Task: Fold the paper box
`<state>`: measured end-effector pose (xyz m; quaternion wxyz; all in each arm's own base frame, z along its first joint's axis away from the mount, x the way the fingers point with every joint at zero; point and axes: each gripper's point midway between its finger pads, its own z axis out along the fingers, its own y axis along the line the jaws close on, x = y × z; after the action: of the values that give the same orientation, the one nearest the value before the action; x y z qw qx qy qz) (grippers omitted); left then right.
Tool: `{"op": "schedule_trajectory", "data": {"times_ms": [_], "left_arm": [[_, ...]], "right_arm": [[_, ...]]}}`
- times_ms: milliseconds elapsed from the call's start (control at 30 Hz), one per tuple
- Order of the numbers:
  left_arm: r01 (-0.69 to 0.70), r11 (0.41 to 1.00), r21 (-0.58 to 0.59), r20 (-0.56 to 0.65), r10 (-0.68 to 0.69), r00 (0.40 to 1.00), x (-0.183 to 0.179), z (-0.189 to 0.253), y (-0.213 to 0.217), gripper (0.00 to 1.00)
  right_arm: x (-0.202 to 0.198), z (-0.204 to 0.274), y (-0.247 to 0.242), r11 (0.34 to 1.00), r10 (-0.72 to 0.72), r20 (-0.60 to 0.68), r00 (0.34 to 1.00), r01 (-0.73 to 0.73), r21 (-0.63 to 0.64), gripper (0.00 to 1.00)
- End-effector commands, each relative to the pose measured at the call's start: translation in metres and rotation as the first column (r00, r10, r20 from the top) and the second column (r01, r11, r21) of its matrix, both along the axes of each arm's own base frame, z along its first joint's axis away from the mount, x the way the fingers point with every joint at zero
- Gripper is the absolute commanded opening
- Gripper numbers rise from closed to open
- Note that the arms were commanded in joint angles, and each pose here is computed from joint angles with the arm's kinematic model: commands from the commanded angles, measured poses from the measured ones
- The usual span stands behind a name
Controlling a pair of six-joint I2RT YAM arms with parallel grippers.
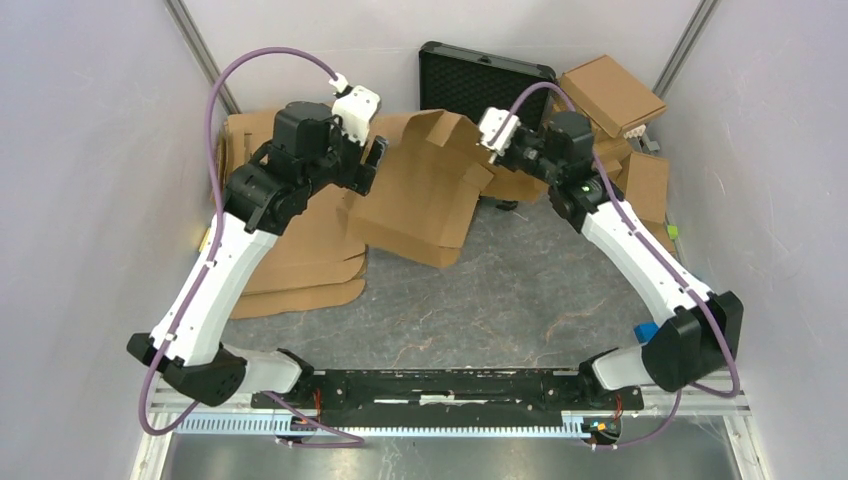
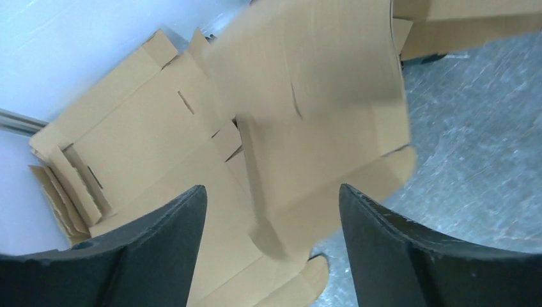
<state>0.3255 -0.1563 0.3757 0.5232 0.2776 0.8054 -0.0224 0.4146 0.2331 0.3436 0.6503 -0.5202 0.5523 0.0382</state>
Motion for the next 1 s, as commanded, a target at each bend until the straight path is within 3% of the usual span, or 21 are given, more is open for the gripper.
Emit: {"op": "schedule_trajectory", "data": {"times_ms": [0,100,233,400,667,833,967], "left_arm": [[-0.084,0.982,-0.168,0.032,0.091,0.995,-0.017,0.036,0.01,0.87],[-0.141,0.963,-0.228,-0.053,0.132,0.99,-0.029,0.025,0.017,1.0],[-0.183,0.93,-0.32,-0.121,0.151,0.981,-0.045,-0.006,0.021,1.0],[-0.27,0.835,-0.48,-0.133,0.235,0.963,-0.042,-0.063,0.026,1.0],[-0.389,0.698,-0.601,-0.193,0.345,0.919,0.0,-0.125,0.033,1.0],[-0.328,0.62,-0.713,-0.13,0.343,0.93,0.031,-0.139,0.043,1.0],[-0.297,0.647,-0.702,-0.083,0.34,0.937,0.057,-0.153,0.041,1.0]], "right_arm": [[-0.013,0.007,-0.032,0.978,-0.062,-0.07,0.996,0.075,0.194,0.0],[-0.019,-0.011,-0.048,0.956,-0.071,-0.153,0.986,0.111,0.27,0.0],[-0.036,-0.02,-0.065,0.908,-0.058,-0.207,0.977,0.138,0.395,0.0],[-0.043,-0.021,-0.074,0.889,-0.096,-0.214,0.972,0.181,0.421,0.0],[-0.039,-0.021,-0.087,0.88,-0.145,-0.245,0.959,0.238,0.41,0.0],[-0.036,-0.021,-0.093,0.875,-0.15,-0.258,0.954,0.25,0.414,0.0],[-0.036,-0.021,-0.093,0.872,-0.133,-0.273,0.953,0.243,0.426,0.0]]}}
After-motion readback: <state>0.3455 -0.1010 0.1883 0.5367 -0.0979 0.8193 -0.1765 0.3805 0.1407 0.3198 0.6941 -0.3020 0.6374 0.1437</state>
